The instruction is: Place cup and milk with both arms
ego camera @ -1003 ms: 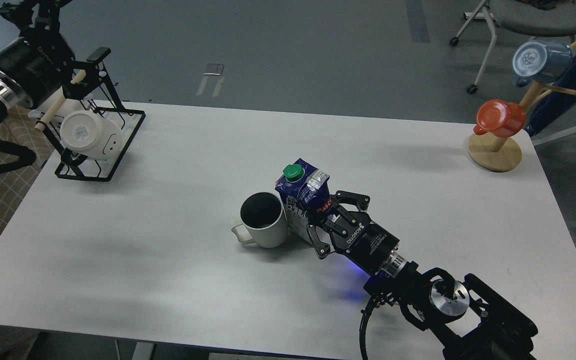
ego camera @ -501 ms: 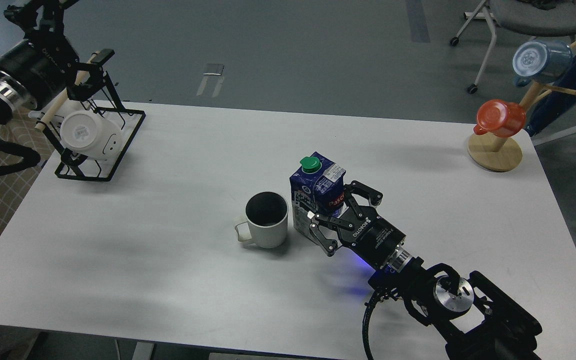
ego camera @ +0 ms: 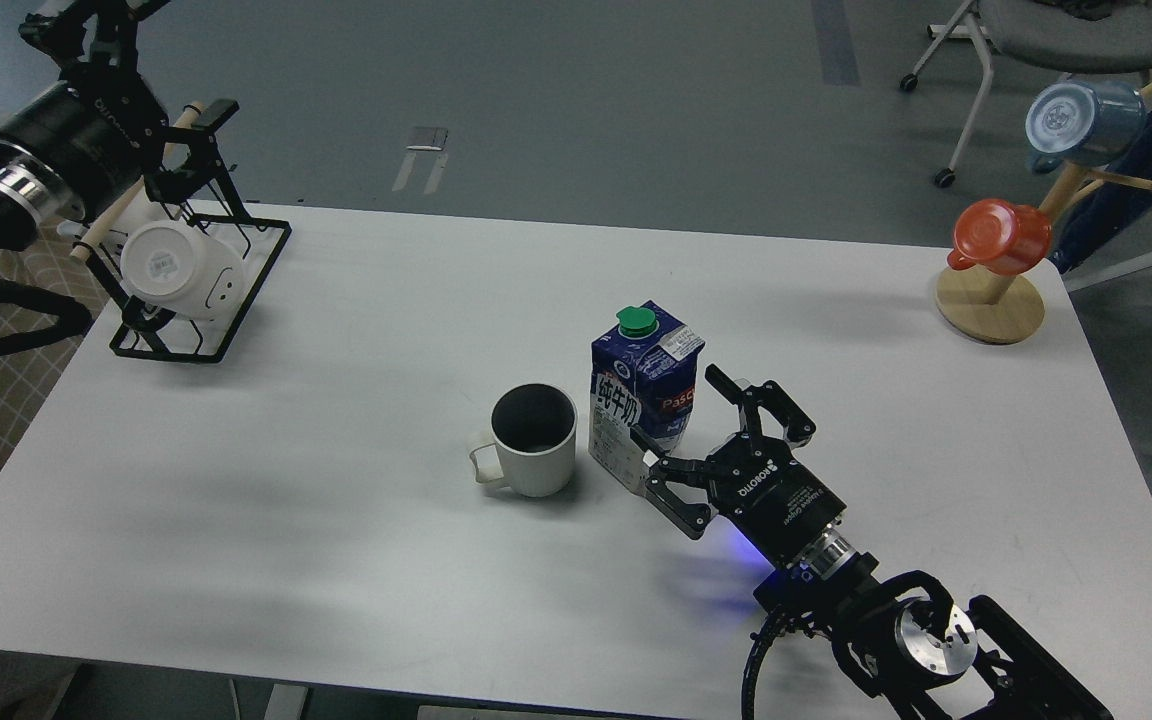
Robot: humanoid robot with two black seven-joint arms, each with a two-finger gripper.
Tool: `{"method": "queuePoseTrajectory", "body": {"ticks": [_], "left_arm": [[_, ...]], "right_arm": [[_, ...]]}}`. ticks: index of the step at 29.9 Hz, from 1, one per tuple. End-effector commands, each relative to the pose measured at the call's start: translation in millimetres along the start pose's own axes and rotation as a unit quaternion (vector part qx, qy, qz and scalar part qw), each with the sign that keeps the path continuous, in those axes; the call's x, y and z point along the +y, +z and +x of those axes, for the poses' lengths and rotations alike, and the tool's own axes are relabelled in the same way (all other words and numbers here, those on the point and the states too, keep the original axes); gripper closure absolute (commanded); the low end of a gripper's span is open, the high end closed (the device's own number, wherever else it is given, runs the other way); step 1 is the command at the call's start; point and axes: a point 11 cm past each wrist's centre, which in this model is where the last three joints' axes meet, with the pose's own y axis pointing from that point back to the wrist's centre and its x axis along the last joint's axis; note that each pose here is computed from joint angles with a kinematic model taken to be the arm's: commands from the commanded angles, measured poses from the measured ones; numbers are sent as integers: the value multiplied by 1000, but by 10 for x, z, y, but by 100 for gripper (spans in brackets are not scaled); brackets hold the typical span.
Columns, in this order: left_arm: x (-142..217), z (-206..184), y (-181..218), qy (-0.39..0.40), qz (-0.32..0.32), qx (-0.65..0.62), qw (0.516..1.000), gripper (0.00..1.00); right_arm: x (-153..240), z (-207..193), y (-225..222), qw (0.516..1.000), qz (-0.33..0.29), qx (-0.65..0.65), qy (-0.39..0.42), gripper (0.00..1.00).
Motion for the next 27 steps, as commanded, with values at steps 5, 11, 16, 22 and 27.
{"method": "queuePoseTrajectory", "body": {"ticks": [5, 11, 16, 22, 27], "left_arm": [[-91, -138, -71, -18, -8, 14, 1000, 2], [-155, -208, -3, -25, -26, 27, 999, 2], [-175, -255, 187, -28, -62, 39, 997, 2], [-133, -305, 473, -40, -108, 40, 993, 2], [-126, -252, 460, -34, -111, 44, 992, 2]], "right_arm": [[451, -370, -559, 995, 87, 41, -36, 1], [358, -889, -1227, 980, 127, 133, -76, 0], [153, -1391, -1739, 962, 141, 210, -101, 0], [-165, -1929, -2270, 938, 149, 298, -96, 0], [-365, -2340, -2772, 913, 172, 365, -55, 0]]}}
